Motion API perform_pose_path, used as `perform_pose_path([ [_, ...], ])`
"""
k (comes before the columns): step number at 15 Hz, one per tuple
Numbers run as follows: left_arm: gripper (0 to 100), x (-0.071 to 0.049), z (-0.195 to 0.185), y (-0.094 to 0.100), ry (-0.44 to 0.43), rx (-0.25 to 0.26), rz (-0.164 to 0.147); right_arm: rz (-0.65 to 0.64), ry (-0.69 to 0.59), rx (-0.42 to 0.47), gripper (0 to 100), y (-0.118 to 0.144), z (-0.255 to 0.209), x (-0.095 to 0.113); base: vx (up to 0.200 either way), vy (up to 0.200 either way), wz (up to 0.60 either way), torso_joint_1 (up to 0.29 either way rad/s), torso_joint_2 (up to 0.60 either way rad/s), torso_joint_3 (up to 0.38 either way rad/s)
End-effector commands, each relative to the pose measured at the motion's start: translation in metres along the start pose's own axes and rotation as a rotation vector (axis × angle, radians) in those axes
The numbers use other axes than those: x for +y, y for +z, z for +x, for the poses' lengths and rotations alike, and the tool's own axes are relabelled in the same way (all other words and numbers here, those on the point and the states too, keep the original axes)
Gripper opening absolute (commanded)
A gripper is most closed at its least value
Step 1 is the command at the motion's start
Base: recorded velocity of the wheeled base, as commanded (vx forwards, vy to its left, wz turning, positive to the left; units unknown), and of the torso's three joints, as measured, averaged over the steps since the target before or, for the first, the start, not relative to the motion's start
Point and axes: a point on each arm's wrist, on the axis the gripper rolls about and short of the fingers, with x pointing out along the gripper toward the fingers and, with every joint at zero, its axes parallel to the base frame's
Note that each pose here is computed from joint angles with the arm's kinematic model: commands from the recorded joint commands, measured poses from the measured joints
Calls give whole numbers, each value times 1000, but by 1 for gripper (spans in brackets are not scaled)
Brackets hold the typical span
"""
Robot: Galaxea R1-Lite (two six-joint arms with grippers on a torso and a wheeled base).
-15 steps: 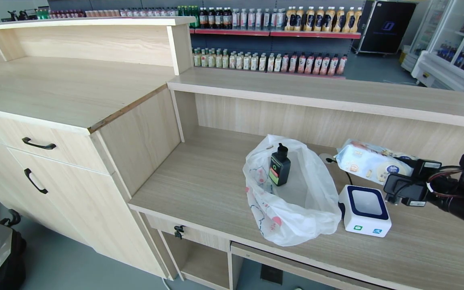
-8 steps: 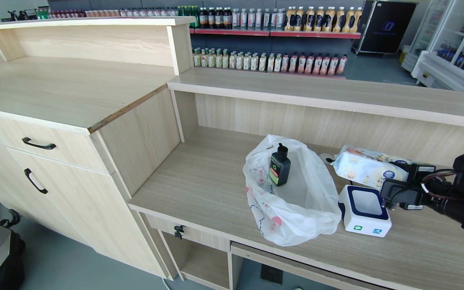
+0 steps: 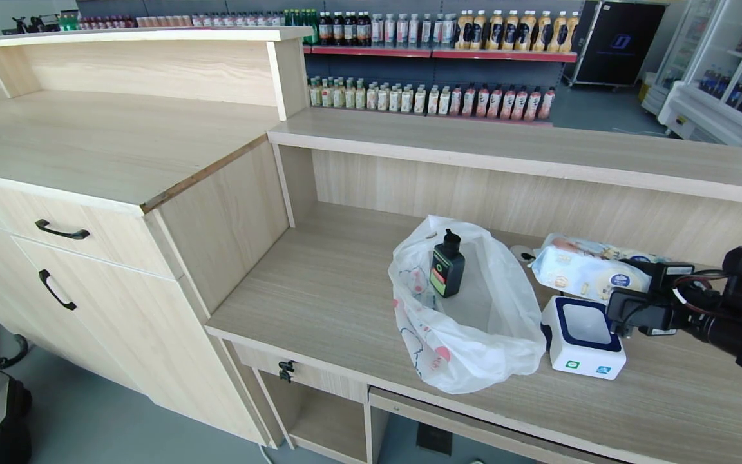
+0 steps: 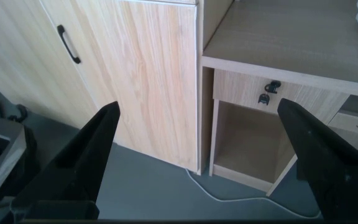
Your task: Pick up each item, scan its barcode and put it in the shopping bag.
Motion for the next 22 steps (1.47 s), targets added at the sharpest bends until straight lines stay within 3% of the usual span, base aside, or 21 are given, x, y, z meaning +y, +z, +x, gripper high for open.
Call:
perform_pose_path([
  [1, 100, 0, 0, 0, 2, 0, 0, -7, -1, 0, 0, 0, 0, 0, 0, 0, 0, 0, 0, 0],
  [16, 100, 0, 0, 0, 2, 0, 0, -26, -13, 13, 0, -5, -5, -3, 0, 0, 0, 0, 0, 0],
  [19, 100, 0, 0, 0, 0, 0, 0, 6, -86, 17, 0, 5, -40, -34, 0, 0, 0, 0, 0, 0],
  [22, 100, 0, 0, 0, 0, 0, 0, 280, -124, 61, 0, 21, -102, -66, 0, 0, 0, 0, 0, 0],
])
